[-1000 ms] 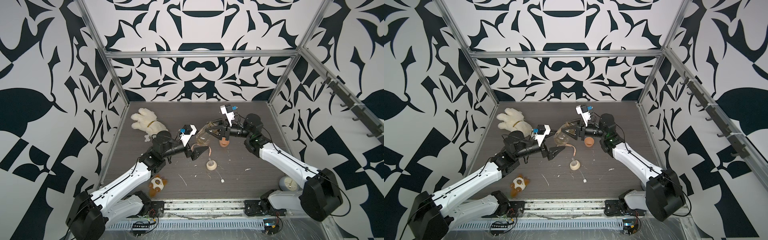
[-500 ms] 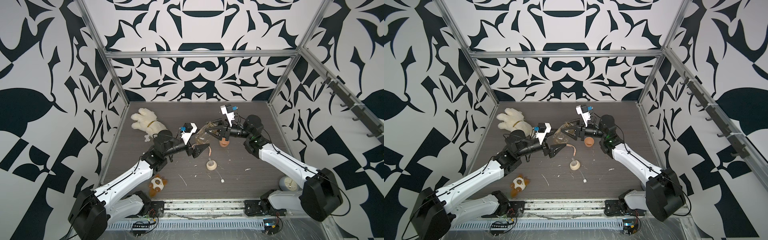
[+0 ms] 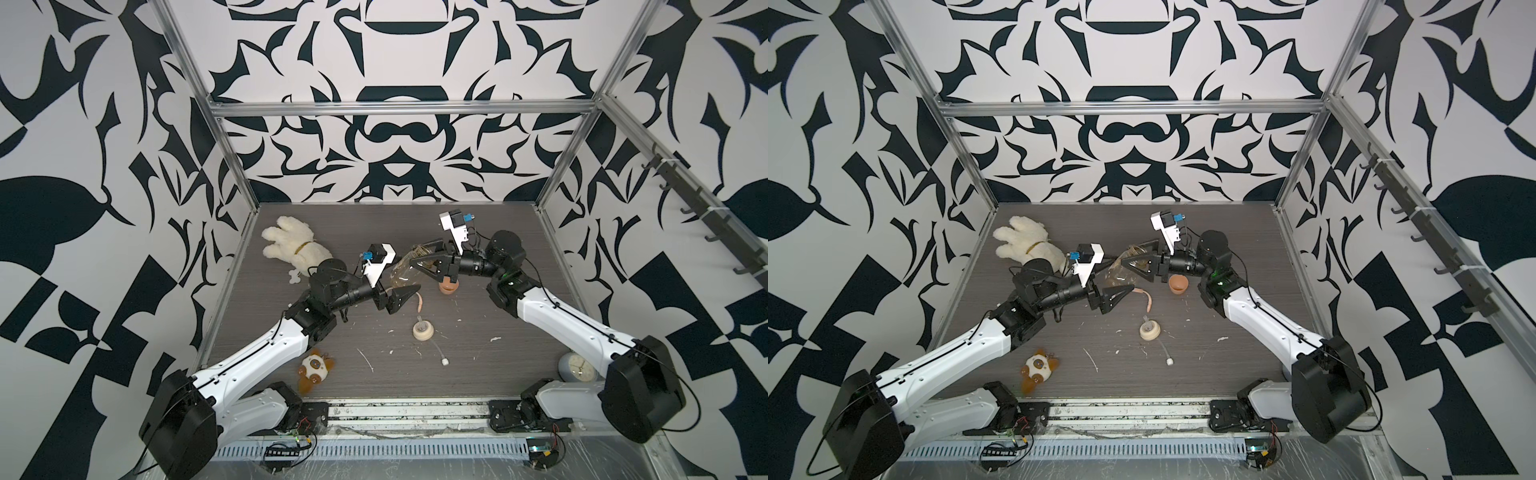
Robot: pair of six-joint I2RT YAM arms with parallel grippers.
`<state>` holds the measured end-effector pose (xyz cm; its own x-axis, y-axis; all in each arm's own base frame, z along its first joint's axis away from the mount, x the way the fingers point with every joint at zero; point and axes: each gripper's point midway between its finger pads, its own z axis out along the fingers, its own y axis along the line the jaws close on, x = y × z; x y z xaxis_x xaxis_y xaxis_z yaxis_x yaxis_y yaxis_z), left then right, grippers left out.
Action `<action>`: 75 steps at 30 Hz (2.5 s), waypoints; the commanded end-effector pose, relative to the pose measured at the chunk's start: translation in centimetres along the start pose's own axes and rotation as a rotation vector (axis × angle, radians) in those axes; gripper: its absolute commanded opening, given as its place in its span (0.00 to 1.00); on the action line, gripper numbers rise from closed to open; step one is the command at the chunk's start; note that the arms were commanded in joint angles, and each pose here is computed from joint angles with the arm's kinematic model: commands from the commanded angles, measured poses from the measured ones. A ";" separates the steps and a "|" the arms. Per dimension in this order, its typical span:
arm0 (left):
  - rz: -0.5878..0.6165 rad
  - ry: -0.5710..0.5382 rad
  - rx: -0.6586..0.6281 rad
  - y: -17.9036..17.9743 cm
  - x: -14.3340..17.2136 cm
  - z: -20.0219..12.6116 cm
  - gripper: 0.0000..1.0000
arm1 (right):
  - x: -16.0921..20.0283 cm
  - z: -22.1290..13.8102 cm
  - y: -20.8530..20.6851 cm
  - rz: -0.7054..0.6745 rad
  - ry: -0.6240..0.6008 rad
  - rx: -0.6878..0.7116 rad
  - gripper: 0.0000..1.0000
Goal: Assemble the baby bottles
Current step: Pick up the baby bottle from the center of the board, then pick up the handle at the center of the board.
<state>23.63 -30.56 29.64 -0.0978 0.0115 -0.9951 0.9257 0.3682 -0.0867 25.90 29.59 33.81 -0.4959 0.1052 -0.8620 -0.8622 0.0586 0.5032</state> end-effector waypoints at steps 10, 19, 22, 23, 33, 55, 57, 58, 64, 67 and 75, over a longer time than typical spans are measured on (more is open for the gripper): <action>0.036 -0.013 -0.025 0.5 -0.9 0.1 0.56 | -0.9 -0.3 2.1 -0.089 -0.011 -0.030 0.43; 0.043 0.024 -0.042 1.0 0.3 -0.5 0.44 | -0.7 -0.5 1.0 -0.086 0.010 0.079 1.00; 0.035 0.024 -0.066 1.7 1.0 -1.6 0.43 | -0.9 -0.7 0.6 -0.089 0.028 0.123 1.00; 0.030 0.023 -0.071 1.8 1.3 -1.9 0.42 | -0.9 -0.7 0.6 -0.094 0.034 0.132 1.00; -0.021 -0.002 -0.167 2.0 3.6 -6.3 0.43 | 1.9 -7.3 -6.0 -0.038 0.212 0.657 0.97; -0.036 -0.024 -0.193 1.5 4.0 -7.9 0.47 | 18.3 -4.9 -17.8 0.204 0.761 0.729 0.81; -0.036 -0.026 -0.191 1.5 4.0 -7.8 0.47 | 18.8 -5.1 -18.1 0.207 0.775 0.731 0.78; -0.036 -0.027 -0.190 1.5 4.0 -7.8 0.47 | 19.2 -5.1 -18.2 0.207 0.783 0.729 0.77; -0.044 -0.029 -0.193 1.6 3.7 -7.8 0.47 | 20.5 -5.1 -20.0 0.208 0.790 0.739 0.63; -0.041 -0.039 -0.203 1.6 3.6 -8.0 0.47 | 20.4 -4.4 -20.7 0.206 0.779 0.730 0.62; -0.033 -0.038 -0.229 1.9 3.6 -8.3 0.47 | 21.4 -3.9 -22.0 0.222 0.783 0.721 0.46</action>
<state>21.86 -22.50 25.15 -0.1391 -0.0226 -0.9900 0.8237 0.5523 -0.1283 32.71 25.83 2.88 -0.7987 -0.4723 -0.3728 -0.5917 0.7292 0.3438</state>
